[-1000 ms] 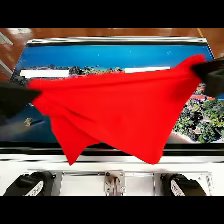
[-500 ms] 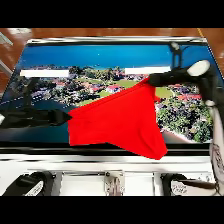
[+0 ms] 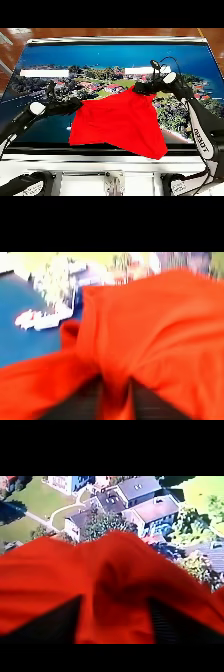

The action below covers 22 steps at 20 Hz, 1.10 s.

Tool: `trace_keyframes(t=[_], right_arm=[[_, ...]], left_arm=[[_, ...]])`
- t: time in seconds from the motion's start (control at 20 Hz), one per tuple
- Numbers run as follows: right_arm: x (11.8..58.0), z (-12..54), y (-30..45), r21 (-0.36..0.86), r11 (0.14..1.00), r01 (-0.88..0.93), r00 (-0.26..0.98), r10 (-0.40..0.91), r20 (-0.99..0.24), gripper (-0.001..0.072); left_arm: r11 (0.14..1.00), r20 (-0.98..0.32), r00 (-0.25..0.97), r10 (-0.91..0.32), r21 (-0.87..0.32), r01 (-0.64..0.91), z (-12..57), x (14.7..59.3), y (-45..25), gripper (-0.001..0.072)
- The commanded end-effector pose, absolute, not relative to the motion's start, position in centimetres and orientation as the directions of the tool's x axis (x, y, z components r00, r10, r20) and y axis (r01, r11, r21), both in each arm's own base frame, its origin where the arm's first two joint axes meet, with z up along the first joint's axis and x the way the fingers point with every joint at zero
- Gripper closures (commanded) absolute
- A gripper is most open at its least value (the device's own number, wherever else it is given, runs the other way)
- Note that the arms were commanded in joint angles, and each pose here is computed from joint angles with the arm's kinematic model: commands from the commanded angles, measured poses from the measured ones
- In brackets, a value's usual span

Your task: Fold the shirts.

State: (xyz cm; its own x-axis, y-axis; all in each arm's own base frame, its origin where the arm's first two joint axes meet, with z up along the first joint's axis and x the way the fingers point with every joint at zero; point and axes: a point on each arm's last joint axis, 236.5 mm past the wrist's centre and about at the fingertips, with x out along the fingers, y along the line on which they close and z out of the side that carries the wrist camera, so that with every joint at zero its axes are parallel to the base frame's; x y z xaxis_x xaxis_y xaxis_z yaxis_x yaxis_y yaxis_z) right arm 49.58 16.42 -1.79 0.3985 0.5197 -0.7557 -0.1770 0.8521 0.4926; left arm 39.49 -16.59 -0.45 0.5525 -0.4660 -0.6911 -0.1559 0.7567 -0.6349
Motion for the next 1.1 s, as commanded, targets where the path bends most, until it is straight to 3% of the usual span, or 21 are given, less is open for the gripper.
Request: trace_keyframes(t=[0.0, 0.1, 0.15, 0.25, 0.3, 0.4, 0.55, 0.75, 1.05], right_arm=[[47.6, 2.0, 13.9, 0.468, 0.856, -0.22, 0.365, 0.517, -0.774, 0.0082], [44.0, 4.2, 7.7, 0.32, 0.915, -0.247, 0.306, 0.387, -0.87, 0.0084], [41.5, 4.5, 2.7, 0.2, 0.957, -0.209, 0.255, 0.251, -0.934, 0.0085], [36.0, 4.5, -5.3, 0.079, 0.996, -0.032, 0.108, 0.082, -0.991, 0.0086], [33.0, 4.2, -6.9, 0.122, 0.991, 0.061, 0.037, 0.12, -0.992, 0.0086], [29.6, 3.2, -6.7, 0.3, 0.921, 0.249, 0.041, 0.299, -0.953, 0.0153], [25.8, 1.2, -4.1, 0.461, 0.813, 0.356, 0.064, 0.472, -0.88, 0.0156], [23.3, -0.2, -2.1, 0.493, 0.796, 0.35, 0.033, 0.515, -0.856, 0.0156], [24.3, 0.0, -1.8, 0.514, 0.768, 0.382, 0.075, 0.528, -0.846, 0.0155]], left_arm=[[0.701, -0.694, 0.55, -0.465, -0.668, -0.25, -1.2, 41.1, -14.2, 0.0058], [0.751, -0.755, 0.429, -0.496, -0.621, -0.224, -0.4, 39.2, -10.5, 0.006], [0.776, -0.8, 0.351, -0.487, -0.58, -0.247, -0.5, 37.5, -8.0, 0.006], [0.816, -0.873, 0.17, -0.457, -0.487, -0.312, -1.7, 32.5, -3.1, 0.0062], [0.825, -0.879, 0.101, -0.465, -0.472, -0.31, -2.3, 30.4, -2.0, 0.0062], [0.818, -0.868, 0.031, -0.495, -0.478, -0.319, -4.4, 27.5, -1.8, 0.0059], [0.792, -0.846, 0.042, -0.531, -0.513, -0.329, -8.1, 26.4, -3.6, 0.0058], [0.73, -0.793, 0.12, -0.597, -0.599, -0.328, -10.1, 28.6, -6.2, 0.0059], [0.67, -0.722, 0.112, -0.683, -0.68, -0.297, -12.1, 30.0, -10.9, 0.006]])
